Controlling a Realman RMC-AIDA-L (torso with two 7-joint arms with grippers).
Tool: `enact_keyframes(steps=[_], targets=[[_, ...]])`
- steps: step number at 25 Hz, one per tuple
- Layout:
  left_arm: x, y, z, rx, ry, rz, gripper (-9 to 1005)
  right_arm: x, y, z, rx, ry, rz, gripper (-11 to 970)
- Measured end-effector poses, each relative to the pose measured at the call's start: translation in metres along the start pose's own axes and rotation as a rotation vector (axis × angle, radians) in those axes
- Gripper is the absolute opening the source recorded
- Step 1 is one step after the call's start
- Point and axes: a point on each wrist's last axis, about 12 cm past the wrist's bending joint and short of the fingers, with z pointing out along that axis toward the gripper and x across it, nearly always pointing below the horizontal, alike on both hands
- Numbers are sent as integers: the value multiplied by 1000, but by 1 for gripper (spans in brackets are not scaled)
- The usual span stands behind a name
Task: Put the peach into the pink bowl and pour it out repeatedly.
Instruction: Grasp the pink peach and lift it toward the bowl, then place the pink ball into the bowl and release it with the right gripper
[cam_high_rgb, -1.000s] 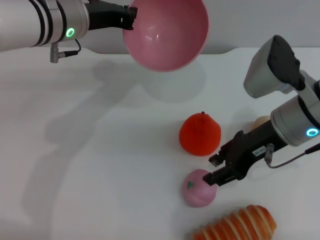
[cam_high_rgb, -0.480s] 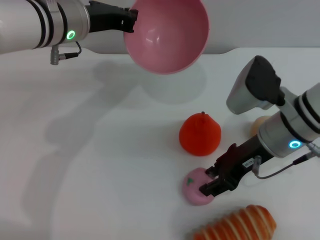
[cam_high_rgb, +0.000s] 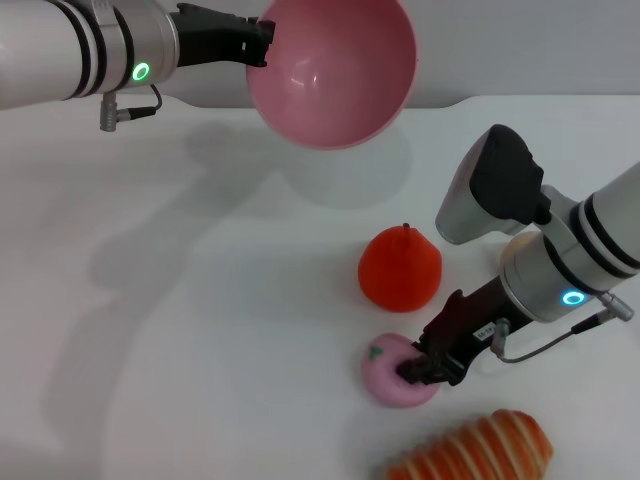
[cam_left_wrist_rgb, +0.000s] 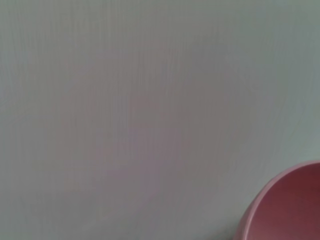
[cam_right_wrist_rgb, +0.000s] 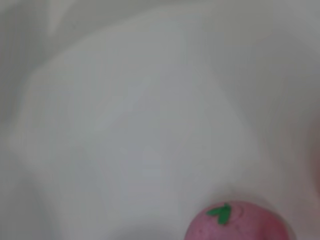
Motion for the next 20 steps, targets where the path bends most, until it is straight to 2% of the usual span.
enact_keyframes(steps=[3,5,7,8,12,18,20], targets=[[0,0,0,0,0,0,98,-1,0,-3,-3,-13,-1,225],[0,0,0,-1,-1,-1,99,-1,1,-7,1,-29,-4,184],[0,1,0,-1,-1,-1,99,-3,4,-27,17,-87,-19,143],[0,1,0,-1,1,-1,99,-3,4,-27,17,-87,-19,123],[3,1,-1,1,10,-4,100,-9,17,-79,72,-242,-79,71],[11,-3,0,30,55,-5,101,-20,44,-182,230,-595,-209,44],[13,-7,0,50,73,1,101,-23,46,-200,300,-651,-237,41]])
